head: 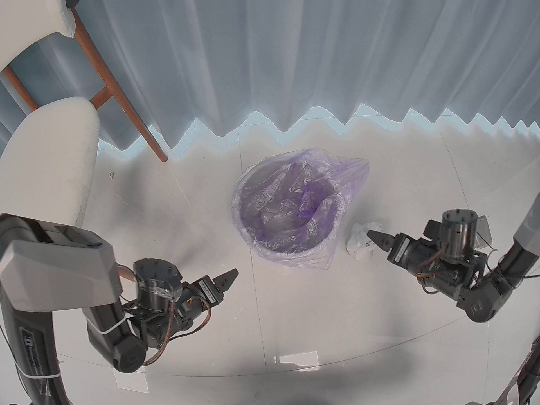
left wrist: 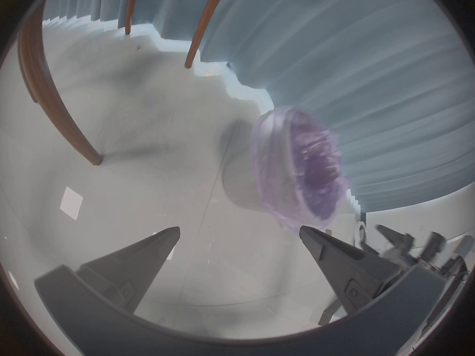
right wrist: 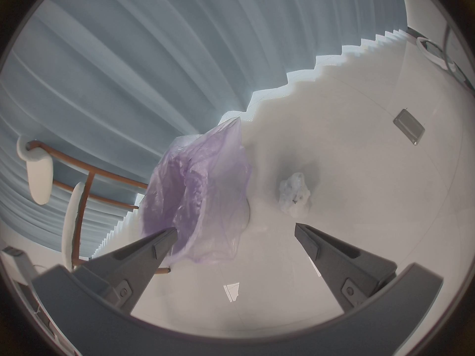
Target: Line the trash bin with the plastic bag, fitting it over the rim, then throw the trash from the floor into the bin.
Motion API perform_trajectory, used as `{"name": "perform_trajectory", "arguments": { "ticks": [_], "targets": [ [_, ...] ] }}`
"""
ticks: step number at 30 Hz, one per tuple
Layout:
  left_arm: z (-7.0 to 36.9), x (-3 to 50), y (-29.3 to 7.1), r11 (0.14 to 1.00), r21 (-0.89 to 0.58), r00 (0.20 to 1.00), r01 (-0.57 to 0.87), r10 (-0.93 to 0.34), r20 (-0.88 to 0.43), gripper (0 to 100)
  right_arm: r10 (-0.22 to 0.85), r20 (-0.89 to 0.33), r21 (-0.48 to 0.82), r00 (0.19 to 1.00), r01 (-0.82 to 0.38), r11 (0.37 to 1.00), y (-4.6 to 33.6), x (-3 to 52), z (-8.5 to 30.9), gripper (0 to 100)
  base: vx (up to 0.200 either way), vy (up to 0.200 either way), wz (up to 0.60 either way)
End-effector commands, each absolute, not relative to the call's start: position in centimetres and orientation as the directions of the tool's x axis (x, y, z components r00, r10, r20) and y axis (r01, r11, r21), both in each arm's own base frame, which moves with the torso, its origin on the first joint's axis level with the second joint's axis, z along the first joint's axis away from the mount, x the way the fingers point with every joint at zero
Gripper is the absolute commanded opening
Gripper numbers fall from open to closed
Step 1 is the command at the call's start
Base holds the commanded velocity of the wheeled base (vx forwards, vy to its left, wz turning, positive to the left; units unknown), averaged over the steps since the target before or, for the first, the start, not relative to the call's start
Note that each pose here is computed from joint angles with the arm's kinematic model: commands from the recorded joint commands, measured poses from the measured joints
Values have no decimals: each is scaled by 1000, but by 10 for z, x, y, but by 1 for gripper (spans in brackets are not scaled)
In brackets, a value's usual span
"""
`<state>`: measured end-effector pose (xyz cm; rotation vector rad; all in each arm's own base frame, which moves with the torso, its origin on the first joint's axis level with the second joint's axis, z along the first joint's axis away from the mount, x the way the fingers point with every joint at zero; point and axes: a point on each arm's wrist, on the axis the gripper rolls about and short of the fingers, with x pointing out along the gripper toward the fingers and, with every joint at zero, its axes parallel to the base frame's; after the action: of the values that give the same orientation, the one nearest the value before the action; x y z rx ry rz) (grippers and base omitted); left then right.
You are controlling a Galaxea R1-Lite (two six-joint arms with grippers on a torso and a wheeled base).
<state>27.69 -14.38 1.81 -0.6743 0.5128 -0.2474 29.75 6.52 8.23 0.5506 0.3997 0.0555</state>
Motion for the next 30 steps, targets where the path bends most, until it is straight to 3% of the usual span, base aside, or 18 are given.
{"name": "perform_trajectory", "arguments": {
  "ticks": [1,7,16,29,30],
  "targets": [
    [82,219,-123,687,-701,882,191,-433,-184,100,91,-463,488,882,167,857,61,371,44,100,0,0,0],
    [112,181,-115,643,-708,868,291,-489,-87,100,6,-555,385,832,250,889,31,401,14,100,0,0,0],
    [132,150,-110,571,-706,810,418,-586,6,100,-66,-602,335,796,327,883,9,450,-14,100,0,0,0],
    [126,146,-100,631,-629,801,453,-598,-23,100,-73,-643,312,762,348,884,12,492,-47,100,0,0,0],
    [126,147,-98,643,-616,807,455,-591,-21,100,-74,-653,309,754,354,883,12,494,-50,0,0,0,0]
  ]
}}
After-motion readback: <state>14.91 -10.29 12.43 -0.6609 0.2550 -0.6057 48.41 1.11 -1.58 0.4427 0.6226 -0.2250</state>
